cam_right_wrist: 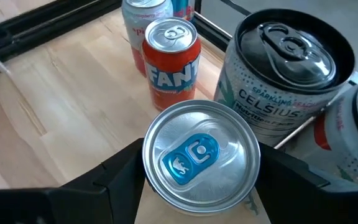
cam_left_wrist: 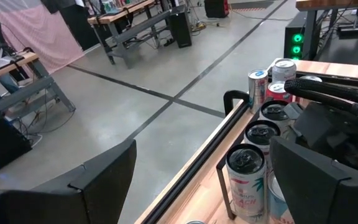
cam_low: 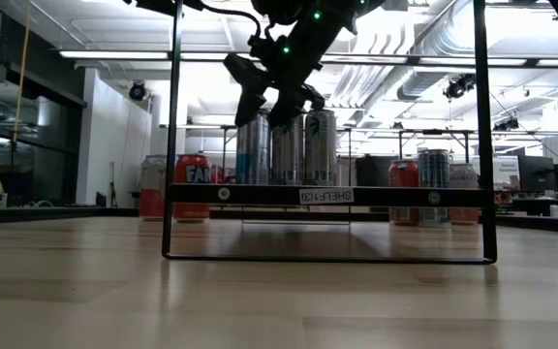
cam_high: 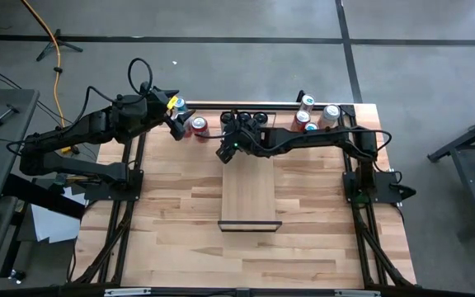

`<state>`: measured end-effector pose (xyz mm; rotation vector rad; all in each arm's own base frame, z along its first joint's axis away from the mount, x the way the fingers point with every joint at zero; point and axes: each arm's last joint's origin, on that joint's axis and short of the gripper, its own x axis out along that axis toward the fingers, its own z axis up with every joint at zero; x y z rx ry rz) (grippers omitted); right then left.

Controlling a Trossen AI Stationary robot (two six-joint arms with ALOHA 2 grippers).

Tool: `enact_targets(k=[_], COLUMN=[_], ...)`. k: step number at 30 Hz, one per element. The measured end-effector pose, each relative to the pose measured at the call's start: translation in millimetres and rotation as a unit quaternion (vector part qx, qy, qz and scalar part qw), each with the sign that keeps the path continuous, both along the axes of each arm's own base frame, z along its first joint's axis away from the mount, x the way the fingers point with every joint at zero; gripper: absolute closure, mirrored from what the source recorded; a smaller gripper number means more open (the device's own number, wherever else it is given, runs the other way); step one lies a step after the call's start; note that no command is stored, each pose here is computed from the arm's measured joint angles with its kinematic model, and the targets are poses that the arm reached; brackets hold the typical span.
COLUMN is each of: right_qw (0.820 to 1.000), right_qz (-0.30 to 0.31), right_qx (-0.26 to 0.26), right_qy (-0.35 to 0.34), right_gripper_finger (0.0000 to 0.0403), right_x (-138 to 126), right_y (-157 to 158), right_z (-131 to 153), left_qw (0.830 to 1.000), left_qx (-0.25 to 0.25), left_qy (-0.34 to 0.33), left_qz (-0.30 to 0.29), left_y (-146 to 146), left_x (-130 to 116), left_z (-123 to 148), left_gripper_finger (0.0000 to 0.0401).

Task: Place canned beverage on shelf
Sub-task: Put the bottom left blue soda can on the shelf

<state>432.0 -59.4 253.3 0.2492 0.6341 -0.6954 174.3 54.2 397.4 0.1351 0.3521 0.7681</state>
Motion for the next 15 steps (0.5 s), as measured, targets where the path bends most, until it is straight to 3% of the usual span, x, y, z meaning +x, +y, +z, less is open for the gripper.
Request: enact_targets(k=[15], right_qw=[0.999], right_qz=[0.03], right_qx=[-0.02], right_qy=[0.017], right_gripper_finger=[0.0148], right_x=[0.4], right_y=[-1.6], right_z=[0.4], left_qw=[1.0], left_qx=[0.0], left_qy=[0.0], left_qz=[0.0], left_y=[-0.1], left_x=[0.0], left_z=[0.0], left_gripper_finger=[0.0075])
